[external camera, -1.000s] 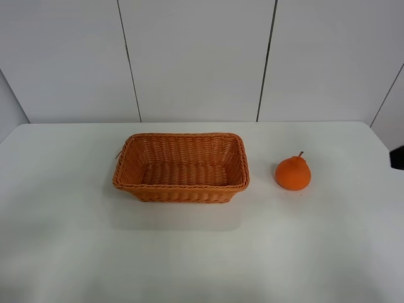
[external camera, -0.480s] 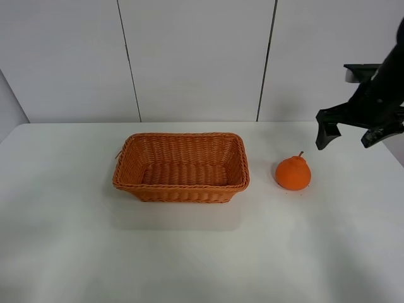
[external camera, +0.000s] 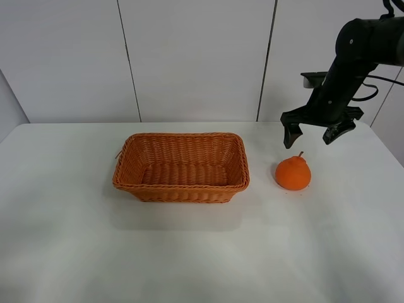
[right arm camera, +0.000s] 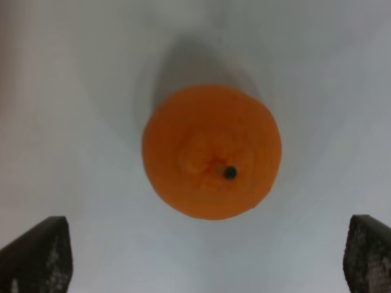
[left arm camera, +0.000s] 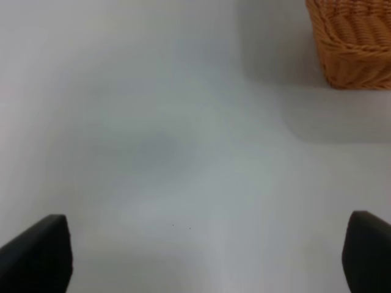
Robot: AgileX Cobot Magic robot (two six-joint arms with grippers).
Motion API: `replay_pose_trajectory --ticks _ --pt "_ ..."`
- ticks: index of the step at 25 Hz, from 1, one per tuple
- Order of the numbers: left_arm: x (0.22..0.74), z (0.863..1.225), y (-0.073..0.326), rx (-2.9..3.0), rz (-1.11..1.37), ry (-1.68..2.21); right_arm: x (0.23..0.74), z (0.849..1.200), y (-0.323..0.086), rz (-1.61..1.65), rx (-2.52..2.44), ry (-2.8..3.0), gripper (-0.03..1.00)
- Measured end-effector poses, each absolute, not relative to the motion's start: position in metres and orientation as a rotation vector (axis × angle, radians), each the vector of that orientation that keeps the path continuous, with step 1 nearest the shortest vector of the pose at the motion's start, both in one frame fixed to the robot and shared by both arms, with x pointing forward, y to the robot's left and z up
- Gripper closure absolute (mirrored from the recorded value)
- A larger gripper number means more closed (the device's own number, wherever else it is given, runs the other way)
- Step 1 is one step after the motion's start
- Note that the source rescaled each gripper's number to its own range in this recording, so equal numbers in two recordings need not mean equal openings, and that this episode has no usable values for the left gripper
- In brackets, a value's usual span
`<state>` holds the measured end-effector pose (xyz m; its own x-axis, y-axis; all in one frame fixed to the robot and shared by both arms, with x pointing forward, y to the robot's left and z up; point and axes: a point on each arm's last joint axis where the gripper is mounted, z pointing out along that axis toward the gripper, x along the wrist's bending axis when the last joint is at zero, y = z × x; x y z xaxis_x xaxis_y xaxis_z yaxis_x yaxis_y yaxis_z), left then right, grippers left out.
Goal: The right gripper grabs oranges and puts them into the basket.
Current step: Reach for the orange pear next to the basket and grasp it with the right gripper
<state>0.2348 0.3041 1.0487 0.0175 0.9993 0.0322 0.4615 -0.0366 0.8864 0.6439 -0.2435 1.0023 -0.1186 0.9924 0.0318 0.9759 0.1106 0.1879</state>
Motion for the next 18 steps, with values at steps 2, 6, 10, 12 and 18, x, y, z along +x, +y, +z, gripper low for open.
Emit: replay_pose_trajectory --ticks 2,6,10,12,18 --pt "0.235 1.049 0.304 1.587 0.962 1.529 0.647 0.995 -0.245 0.220 2.011 2.267 -0.03" --pt "0.235 1.049 0.304 1.587 0.962 1.529 0.653 0.974 -0.245 0.184 2.029 2.274 -0.03" --pt "0.235 1.049 0.304 1.587 0.962 1.529 0.660 0.947 -0.244 0.149 2.046 2.290 -0.03" --pt "0.235 1.049 0.304 1.587 0.962 1.529 0.662 0.935 -0.244 0.126 2.057 2.301 -0.03" --pt "0.235 1.049 0.304 1.587 0.962 1.529 0.665 0.907 -0.243 0.079 2.082 2.321 -0.03"
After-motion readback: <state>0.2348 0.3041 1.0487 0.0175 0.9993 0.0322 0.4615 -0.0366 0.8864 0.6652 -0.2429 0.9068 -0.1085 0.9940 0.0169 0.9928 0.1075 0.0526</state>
